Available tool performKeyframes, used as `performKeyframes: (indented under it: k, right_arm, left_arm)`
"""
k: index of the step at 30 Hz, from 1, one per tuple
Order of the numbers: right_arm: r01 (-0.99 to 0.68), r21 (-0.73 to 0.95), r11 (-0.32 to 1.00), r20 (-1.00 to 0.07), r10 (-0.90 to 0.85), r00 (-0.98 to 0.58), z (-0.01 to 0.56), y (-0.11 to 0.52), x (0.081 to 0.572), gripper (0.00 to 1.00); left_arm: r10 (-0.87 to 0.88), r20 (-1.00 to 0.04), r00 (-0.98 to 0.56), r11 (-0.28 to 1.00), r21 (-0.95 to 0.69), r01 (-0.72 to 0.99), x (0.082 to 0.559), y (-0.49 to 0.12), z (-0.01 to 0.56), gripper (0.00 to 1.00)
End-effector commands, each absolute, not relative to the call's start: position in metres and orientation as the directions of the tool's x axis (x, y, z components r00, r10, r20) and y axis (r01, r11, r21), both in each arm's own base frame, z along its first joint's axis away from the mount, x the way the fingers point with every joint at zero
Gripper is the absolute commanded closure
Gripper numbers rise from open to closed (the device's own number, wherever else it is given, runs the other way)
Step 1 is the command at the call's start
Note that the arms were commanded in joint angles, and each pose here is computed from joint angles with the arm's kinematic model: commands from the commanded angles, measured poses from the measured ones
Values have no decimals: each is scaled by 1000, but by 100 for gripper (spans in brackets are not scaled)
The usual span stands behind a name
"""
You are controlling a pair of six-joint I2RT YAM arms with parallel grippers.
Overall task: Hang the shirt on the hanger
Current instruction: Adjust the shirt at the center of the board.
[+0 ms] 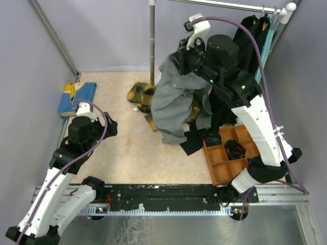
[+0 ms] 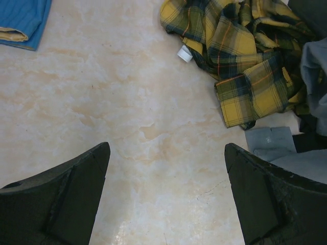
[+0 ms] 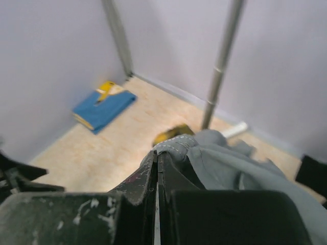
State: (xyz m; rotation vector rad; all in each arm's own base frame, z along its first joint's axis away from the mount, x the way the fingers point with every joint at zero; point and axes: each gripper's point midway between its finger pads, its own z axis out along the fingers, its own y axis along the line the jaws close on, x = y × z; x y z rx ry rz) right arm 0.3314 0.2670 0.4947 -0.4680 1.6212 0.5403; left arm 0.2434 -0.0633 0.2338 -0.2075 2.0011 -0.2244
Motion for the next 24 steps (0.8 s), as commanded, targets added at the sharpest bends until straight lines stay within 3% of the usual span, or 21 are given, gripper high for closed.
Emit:
performKeyframes:
  k: [1, 6, 11, 12, 15, 16, 24]
  right_arm:
    - [-731, 39, 681, -997, -24, -76, 523, 309, 286, 100]
    - [-835, 9, 550, -998, -45, -40, 532, 358, 226, 100]
    - [-839, 78, 538, -987, -78, -141, 490, 383, 223, 98]
    - [-819, 81, 568, -984, -87, -157, 478, 381, 228, 92]
    - [-718, 52, 694, -961, -161, -226, 418, 367, 255, 49]
    - [-689, 45, 724, -948, -187, -258, 395, 361, 264, 39]
    - [-540, 113, 834, -888, -159, -432, 293, 291, 281, 22]
  left_arm:
    - [-272, -892, -360, 961, -272, -53, 241, -58, 246, 1]
    - [-312, -902, -297, 950, -296, -101, 233, -45, 257, 1]
    - [-349, -907, -236, 936, -323, -143, 225, -32, 266, 1]
    - [-354, -907, -228, 933, -327, -148, 224, -31, 267, 1]
    - [-357, -907, -222, 932, -329, -156, 223, -29, 267, 1]
    - [-357, -907, -224, 932, -328, -157, 223, -29, 266, 1]
    - [-322, -888, -329, 947, -308, -94, 235, -51, 251, 1]
